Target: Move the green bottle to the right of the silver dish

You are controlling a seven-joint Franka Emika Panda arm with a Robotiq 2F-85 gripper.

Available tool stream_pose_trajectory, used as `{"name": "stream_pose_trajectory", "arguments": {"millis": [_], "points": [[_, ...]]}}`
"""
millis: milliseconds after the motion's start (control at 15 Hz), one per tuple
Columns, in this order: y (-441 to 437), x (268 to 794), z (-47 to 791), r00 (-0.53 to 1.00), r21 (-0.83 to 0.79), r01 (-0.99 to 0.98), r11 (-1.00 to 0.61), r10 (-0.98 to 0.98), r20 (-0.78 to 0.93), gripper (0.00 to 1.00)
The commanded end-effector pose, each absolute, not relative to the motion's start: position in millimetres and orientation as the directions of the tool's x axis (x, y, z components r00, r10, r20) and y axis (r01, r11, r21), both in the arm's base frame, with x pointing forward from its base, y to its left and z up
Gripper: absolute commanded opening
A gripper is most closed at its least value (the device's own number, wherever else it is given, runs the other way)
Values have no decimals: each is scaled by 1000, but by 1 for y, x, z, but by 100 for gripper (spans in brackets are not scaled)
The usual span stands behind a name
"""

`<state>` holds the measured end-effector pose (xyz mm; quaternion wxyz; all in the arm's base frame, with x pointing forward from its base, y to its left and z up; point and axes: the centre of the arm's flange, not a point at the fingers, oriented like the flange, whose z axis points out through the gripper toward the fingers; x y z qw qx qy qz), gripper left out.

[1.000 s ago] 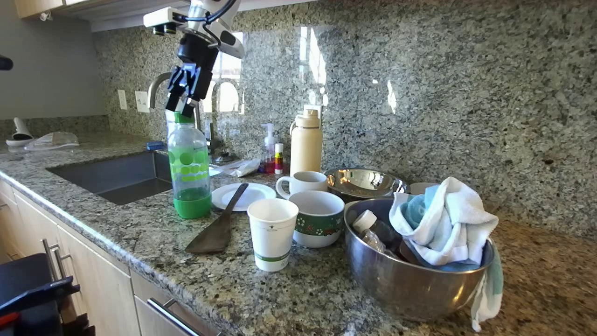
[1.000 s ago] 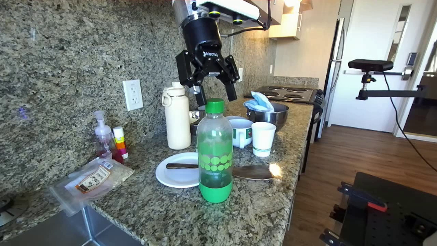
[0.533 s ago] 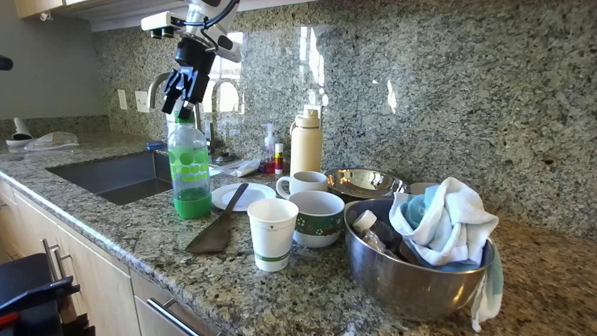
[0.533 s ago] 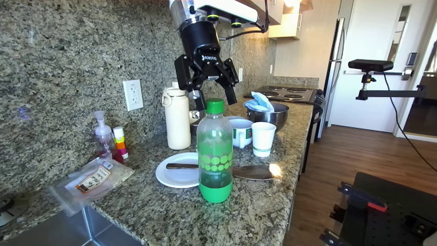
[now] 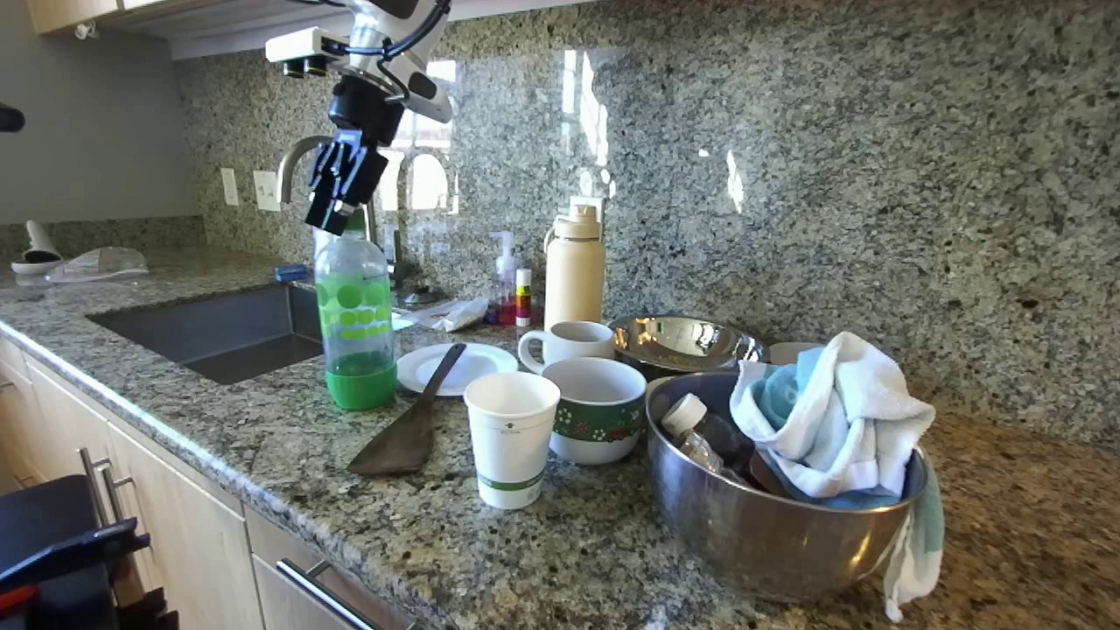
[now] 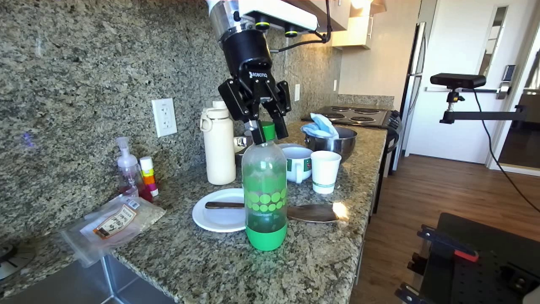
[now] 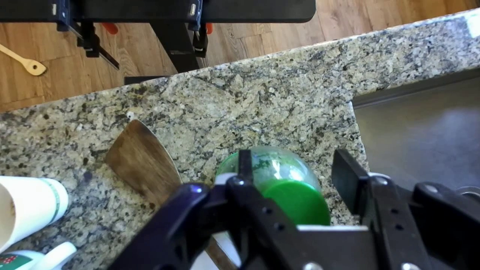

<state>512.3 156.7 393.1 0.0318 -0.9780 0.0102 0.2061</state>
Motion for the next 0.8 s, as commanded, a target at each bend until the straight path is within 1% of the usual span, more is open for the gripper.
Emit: {"name": "stream_pose_trajectory", "arguments": {"millis": [0, 133, 267, 533, 600, 667, 733], "points": [[159, 507, 397, 908, -39, -45, -998, -25, -419, 27], [159, 508, 398, 907, -37, -45, -998, -26, -419, 12], [158, 508, 398, 908, -34, -46, -998, -28, -419, 0], [159, 509, 400, 908, -33, -42, -999, -24, -419, 0], [159, 509, 400, 907, -34, -39, -999, -21, -420, 26], [160, 510, 401, 907, -34, -35, -999, -18, -420, 27], [160, 511, 402, 908, -33, -34, -999, -17, -419, 34]]}}
